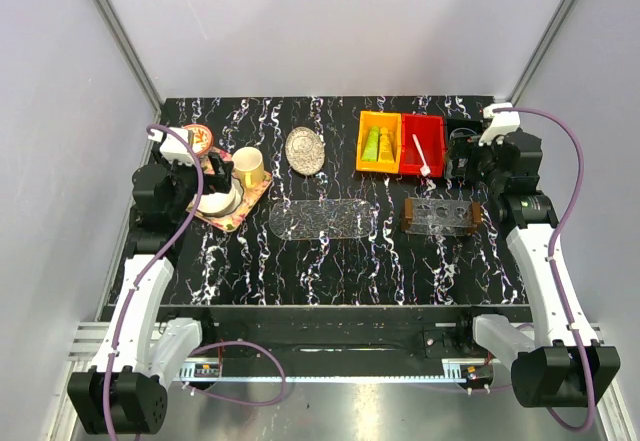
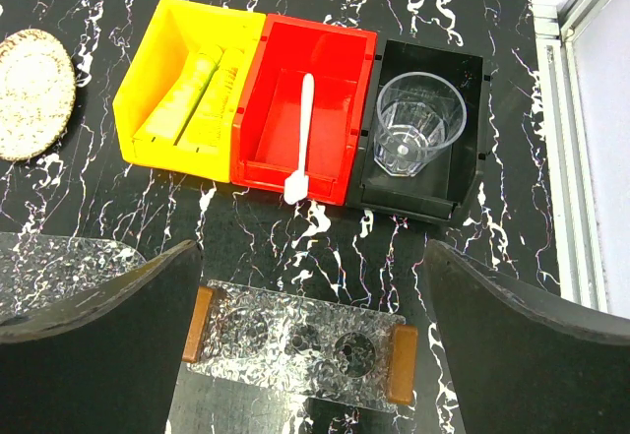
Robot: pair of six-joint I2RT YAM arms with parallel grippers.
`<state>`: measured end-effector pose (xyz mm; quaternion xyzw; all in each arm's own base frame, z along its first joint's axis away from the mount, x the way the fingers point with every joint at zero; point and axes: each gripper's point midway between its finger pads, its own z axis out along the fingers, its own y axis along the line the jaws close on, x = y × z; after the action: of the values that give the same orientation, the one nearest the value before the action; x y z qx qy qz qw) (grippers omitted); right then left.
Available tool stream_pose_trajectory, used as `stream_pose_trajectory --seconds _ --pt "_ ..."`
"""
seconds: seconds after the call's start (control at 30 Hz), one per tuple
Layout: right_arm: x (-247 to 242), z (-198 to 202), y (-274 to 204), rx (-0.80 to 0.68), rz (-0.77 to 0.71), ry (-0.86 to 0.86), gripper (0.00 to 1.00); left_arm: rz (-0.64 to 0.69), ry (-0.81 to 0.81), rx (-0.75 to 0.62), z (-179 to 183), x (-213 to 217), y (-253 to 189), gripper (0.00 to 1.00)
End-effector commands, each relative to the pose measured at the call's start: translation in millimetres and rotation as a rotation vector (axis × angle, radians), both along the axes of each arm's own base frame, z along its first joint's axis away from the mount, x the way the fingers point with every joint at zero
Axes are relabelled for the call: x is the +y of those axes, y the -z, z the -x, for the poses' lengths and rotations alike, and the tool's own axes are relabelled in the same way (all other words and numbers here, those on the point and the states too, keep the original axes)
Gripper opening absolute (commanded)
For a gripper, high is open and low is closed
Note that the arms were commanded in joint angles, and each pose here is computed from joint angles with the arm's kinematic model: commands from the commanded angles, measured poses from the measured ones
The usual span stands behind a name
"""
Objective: Prepare toiletry sets of a toothbrush and toothpaste on the tray
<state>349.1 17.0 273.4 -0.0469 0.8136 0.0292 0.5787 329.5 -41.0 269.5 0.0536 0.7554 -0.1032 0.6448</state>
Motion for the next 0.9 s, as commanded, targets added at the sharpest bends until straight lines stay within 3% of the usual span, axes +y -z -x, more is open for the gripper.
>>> stream_pose_trajectory --seconds 0.0,0.87 --pt "1 2 -12 -0.042 0.013 -0.011 1.0 -0.002 0.0 -0.06 -2 0 -14 0.99" --pt "-4 5 -15 0.038 0.052 -0.003 1.0 -0.007 0.007 -0.051 -3 -1 -16 0.99"
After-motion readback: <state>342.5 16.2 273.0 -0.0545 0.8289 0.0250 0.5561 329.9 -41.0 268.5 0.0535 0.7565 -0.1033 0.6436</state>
